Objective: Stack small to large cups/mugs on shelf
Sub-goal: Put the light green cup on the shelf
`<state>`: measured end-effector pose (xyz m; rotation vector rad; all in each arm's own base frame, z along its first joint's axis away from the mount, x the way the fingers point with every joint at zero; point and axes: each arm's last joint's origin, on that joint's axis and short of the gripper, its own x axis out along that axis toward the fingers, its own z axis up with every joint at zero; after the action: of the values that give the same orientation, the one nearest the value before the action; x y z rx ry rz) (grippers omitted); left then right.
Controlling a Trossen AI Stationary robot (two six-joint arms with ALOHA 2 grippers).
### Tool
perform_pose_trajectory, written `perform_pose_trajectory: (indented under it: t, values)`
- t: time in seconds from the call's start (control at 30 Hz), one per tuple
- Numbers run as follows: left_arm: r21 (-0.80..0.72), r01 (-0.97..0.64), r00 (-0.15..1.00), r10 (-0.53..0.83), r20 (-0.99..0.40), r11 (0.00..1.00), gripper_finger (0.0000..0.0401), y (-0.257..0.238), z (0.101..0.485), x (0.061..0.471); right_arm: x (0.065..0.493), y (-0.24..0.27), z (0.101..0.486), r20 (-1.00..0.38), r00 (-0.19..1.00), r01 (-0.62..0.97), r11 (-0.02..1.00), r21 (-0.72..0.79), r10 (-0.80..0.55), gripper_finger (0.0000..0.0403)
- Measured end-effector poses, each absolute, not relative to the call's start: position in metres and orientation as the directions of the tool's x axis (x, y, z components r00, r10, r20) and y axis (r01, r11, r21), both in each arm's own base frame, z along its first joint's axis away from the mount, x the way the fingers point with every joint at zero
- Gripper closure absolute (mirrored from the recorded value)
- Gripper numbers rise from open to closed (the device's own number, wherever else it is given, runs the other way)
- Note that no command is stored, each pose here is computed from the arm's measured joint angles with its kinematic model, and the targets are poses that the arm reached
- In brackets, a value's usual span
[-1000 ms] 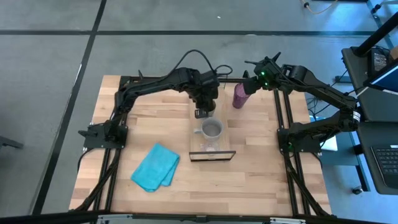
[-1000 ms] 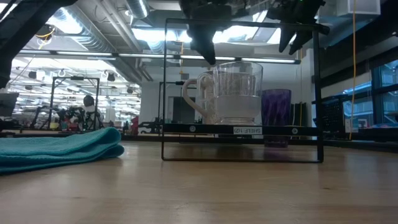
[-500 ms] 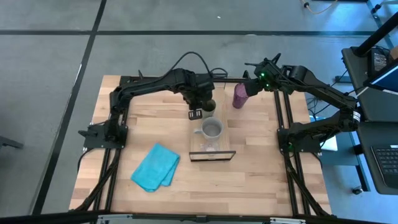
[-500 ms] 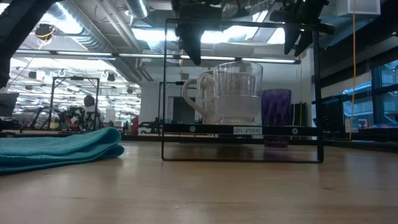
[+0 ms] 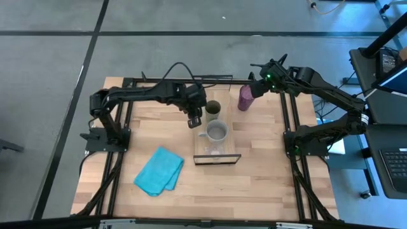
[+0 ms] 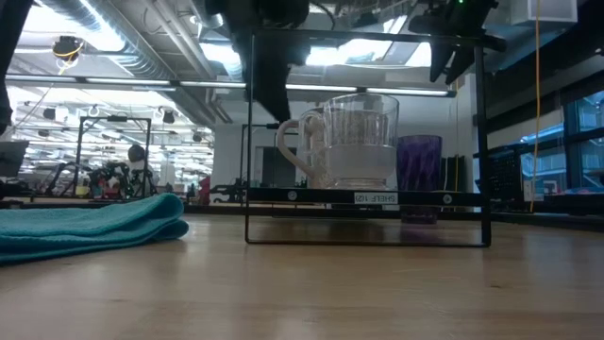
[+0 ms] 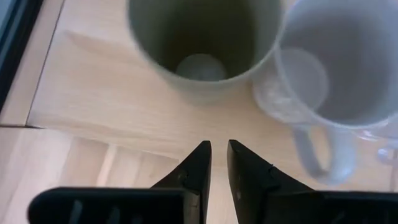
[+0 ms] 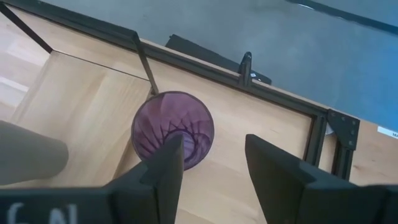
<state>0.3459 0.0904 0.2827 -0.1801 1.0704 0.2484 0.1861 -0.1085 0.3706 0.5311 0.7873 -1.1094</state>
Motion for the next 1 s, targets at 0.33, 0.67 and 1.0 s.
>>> perform_pose_trajectory:
  t: [0.33, 0.67, 1.0]
  values:
    - [0.014, -0.334, 0.511, 0.194, -0.837, 0.942, 0.0354, 0.1, 0.263, 0.351, 0.187, -0.109, 0.371, -0.774, 0.24, 0.929, 0.369, 0.008, -0.586, 0.0228]
    - [-0.035, -0.317, 0.557, 0.156, -0.816, 0.948, 0.0354, 0.105, 0.265, 0.354, 0.187, -0.109, 0.371, -0.774, 0.239, 0.929, 0.369, 0.008, -0.586, 0.0228]
    - [-0.045, -0.304, 0.593, 0.152, -0.791, 0.952, 0.0354, 0.103, 0.267, 0.358, 0.187, -0.109, 0.371, -0.774, 0.239, 0.93, 0.368, 0.009, -0.586, 0.0228]
